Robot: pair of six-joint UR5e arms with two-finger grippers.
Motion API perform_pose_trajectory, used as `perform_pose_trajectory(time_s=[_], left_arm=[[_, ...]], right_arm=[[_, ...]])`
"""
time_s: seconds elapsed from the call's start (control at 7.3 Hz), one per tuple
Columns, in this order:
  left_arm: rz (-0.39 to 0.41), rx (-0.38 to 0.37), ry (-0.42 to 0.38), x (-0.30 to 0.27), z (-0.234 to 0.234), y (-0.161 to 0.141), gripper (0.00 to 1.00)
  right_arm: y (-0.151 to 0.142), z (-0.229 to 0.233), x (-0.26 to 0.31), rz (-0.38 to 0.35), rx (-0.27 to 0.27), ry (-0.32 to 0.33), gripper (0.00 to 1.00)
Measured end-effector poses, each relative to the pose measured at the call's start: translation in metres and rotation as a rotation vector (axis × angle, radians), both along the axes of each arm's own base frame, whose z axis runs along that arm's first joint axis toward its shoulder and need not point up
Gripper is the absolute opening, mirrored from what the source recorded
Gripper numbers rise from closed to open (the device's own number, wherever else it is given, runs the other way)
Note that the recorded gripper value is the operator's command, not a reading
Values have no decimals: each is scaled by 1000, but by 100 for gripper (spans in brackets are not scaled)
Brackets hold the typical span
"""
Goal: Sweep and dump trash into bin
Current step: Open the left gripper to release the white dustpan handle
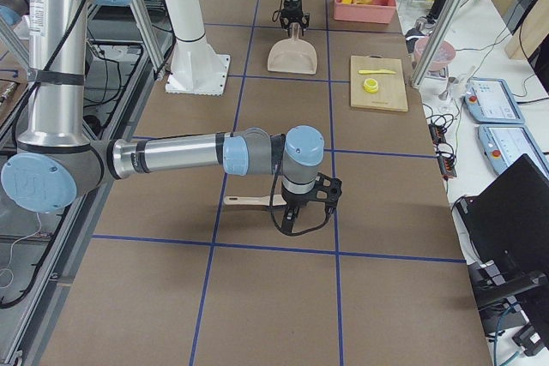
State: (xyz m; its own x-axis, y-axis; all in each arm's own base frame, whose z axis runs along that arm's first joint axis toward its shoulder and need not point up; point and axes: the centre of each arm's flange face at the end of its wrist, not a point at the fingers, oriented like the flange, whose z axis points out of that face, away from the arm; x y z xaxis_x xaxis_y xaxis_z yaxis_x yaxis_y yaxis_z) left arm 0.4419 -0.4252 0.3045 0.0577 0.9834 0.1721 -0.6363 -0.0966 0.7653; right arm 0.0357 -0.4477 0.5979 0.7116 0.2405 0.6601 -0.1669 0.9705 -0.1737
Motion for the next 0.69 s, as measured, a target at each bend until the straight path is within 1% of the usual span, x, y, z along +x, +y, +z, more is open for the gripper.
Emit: perform_pose_trajectory(time_s=[0.41,0.69], left_arm=[[-53,13,26,-35,-13,-12,98],[-124,1,14,-64,-7,-36,98]], right_arm=[[0,-1,0,0,1,-2,100],[0,0,0,0,-1,-2,100]])
